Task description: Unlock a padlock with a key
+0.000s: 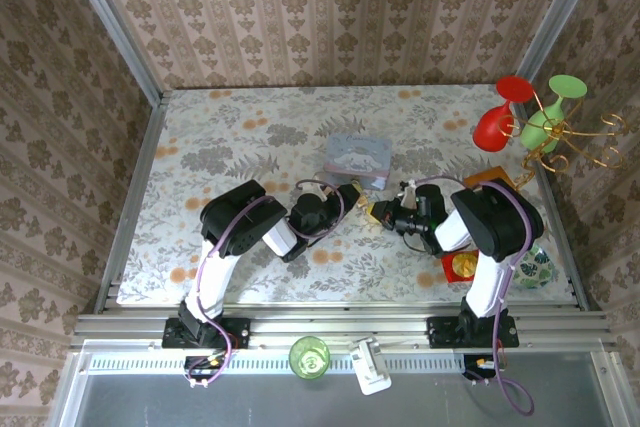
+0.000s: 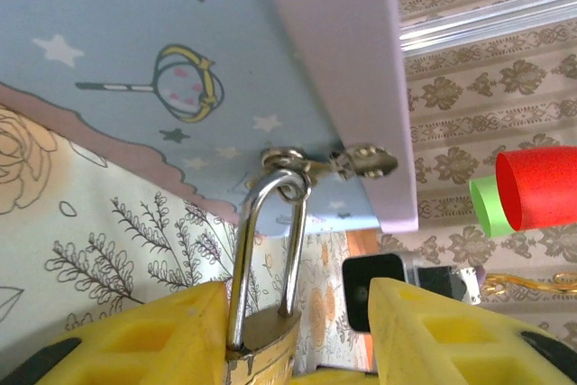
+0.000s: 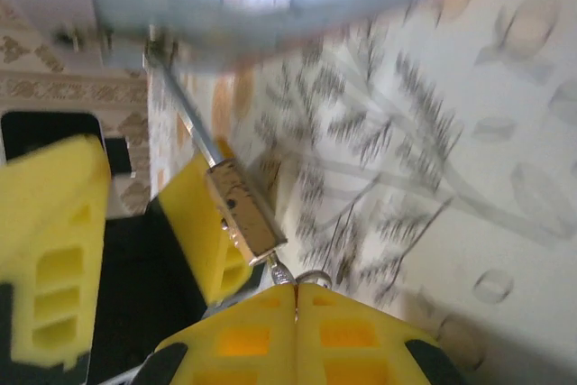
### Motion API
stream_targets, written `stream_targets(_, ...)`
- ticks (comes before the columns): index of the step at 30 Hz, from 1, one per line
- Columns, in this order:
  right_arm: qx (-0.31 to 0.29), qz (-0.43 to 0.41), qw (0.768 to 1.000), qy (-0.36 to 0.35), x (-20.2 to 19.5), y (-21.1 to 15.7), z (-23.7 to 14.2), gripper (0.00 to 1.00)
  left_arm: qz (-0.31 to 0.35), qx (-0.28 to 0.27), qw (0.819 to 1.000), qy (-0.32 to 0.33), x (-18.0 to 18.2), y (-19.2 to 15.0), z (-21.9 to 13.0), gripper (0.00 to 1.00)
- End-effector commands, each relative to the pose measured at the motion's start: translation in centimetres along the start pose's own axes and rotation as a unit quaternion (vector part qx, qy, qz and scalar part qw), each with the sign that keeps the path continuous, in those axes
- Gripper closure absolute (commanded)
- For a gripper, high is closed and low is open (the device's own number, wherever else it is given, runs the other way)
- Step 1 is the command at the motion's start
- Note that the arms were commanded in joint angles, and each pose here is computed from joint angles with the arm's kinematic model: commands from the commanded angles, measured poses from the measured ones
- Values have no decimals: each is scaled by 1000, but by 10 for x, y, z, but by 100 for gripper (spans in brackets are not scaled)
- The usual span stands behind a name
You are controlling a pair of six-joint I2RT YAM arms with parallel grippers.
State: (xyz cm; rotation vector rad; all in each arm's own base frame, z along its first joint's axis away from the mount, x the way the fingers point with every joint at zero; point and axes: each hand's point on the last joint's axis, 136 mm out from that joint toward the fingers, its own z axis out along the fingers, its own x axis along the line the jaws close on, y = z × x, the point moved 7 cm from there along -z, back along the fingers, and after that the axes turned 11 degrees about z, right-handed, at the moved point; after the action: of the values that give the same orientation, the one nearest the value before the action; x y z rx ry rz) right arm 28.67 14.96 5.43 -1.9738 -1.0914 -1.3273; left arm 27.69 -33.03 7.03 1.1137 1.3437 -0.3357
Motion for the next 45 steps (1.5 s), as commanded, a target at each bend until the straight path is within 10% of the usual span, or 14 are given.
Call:
stream_targets(1,31,3,999,40,21,-9,0,100,25,74,994,75,37,-37,-11,53)
stream_targets(23,-17,-46,998,-31,11,9,-23,100,46,81,994,51,18,-25,0,50)
stream_targets(30,-70,-260,946,-182,40,-3,-55,81,77,77,989,100,22,-18,-8,49)
stream_targets(36,-18,-231,956,-179,41,12,-42,61,97,87,986,103,26,-18,9,45)
stream_targets(45,-70,-191,965,-167,34,27,-47,65,125,91,971,182,33,-32,11,44)
